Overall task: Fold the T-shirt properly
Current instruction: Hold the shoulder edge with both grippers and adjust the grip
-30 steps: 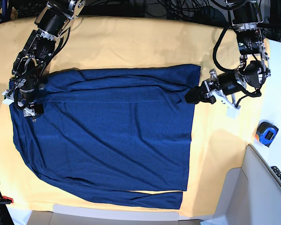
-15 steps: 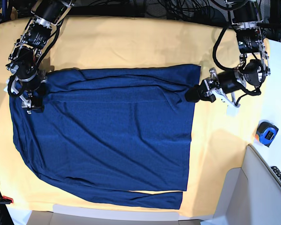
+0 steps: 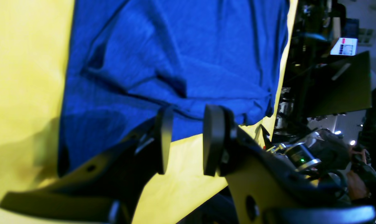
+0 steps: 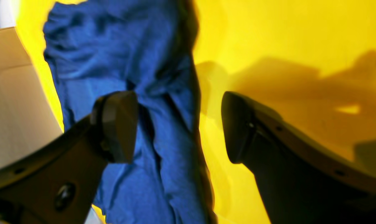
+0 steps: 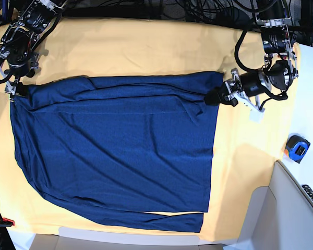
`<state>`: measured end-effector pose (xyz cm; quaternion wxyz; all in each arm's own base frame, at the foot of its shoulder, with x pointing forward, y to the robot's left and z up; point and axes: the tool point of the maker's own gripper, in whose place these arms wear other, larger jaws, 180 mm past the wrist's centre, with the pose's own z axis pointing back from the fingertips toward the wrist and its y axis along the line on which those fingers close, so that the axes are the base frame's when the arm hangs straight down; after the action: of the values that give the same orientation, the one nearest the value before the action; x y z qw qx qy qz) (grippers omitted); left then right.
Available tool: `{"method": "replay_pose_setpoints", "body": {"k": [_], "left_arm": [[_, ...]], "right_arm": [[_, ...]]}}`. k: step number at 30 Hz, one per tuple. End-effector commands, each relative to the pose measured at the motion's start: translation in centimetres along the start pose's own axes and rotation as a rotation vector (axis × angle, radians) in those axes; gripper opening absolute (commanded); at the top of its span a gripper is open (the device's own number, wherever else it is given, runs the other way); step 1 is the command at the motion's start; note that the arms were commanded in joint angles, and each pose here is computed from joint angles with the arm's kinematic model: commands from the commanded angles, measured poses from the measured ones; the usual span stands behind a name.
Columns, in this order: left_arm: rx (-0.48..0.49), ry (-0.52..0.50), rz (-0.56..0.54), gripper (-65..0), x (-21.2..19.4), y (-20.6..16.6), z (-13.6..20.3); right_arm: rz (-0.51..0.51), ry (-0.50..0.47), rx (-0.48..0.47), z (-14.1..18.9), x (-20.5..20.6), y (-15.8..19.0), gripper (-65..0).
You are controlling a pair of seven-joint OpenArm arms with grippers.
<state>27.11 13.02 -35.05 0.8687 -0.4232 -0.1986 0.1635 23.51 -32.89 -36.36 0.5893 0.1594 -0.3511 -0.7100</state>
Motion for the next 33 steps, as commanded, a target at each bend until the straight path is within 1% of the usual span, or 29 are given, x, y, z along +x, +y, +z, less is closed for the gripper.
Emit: {"method": "replay_pose_setpoints", "body": {"k": [1,7,12,17,20,27,33], "left_arm": [[-0.031,0.01,-0.017,-47.2,0.4,-1.1,0.4],[-0.03,0.011,-0.016,-47.2,0.4,-1.1,0.4],[-0.03,0.011,-0.016,-47.2,0.4,-1.1,0.4],[-0.03,0.009,-0.015,-47.2,0.4,-1.1,0.4],[-0.03,0.009,-0.015,-47.2,0.4,-1.1,0.4],[-0.029,0.005,-0.014,-47.2,0.5,-1.1,0.5],[-0.03,0.009,-0.015,-47.2,0.4,-1.1,0.4]], "right_arm": [[0.008,-0.032,0.024,0.4,1.1,0.7,-23.9],[0.015,-0.052,0.023,0.3,1.9,1.0,-23.9],[-0.002,-0.036,-0.004,-1.6,2.3,1.0,-23.9],[-0.038,0.004,-0.023,-3.3,1.4,1.2,-23.8],[-0.046,0.011,-0.028,-3.9,1.3,1.4,-23.8],[0.024,-0.061,-0.044,-4.2,2.6,2.1,-23.8],[0.036,-0.072,-0.048,-4.2,2.7,2.1,-24.0]]}}
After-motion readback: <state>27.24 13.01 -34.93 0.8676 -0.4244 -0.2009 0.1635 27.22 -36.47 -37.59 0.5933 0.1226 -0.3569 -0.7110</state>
